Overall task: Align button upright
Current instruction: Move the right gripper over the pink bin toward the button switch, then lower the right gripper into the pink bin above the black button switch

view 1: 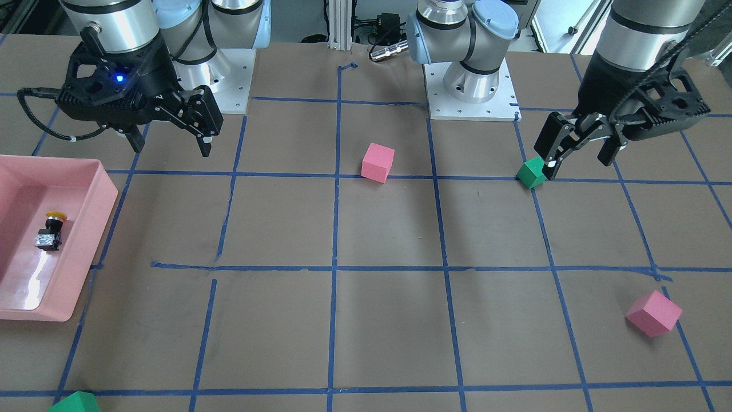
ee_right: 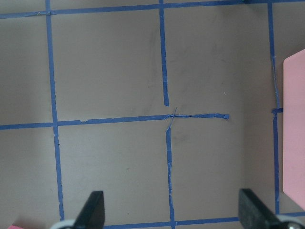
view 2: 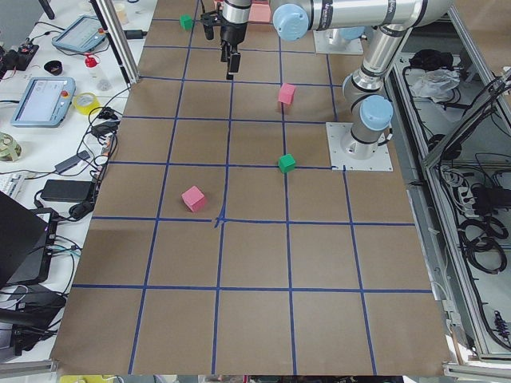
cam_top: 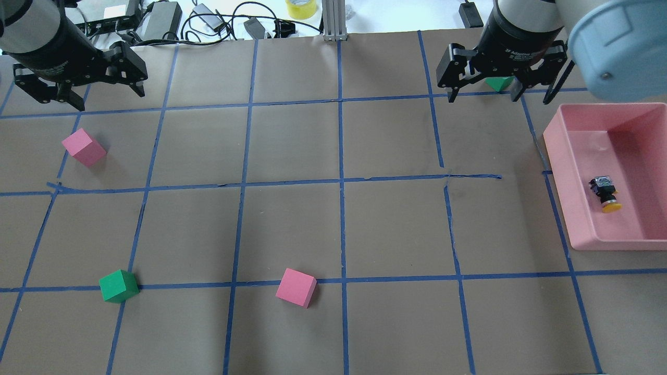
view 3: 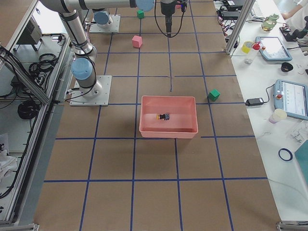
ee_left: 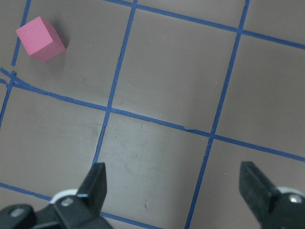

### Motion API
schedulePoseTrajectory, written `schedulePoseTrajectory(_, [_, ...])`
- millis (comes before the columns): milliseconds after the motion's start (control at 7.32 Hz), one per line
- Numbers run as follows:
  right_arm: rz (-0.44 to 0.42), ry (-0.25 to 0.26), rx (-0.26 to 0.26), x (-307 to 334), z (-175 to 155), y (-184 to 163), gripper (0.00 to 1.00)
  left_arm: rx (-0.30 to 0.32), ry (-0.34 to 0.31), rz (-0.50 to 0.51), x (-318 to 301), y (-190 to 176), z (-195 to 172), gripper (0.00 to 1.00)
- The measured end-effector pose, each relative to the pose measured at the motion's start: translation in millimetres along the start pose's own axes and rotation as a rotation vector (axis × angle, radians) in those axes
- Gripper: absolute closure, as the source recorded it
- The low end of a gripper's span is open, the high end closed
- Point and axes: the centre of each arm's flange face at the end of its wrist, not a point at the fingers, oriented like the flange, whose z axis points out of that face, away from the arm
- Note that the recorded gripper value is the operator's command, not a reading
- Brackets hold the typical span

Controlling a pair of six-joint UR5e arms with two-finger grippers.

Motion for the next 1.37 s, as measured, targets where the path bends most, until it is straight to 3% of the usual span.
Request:
schedulePoseTrajectory(956, [0.035, 0.017, -0.006, 41, 5, -14, 0.00, 0.014, 0.011, 0.049, -1, -11, -8, 0.00])
schedulePoseTrajectory(1366, [-0.006, 0.029, -0.076, 164, 48, -49, 0.00, 0.016, 0.005, 0.060, -1, -9, -9, 0.00])
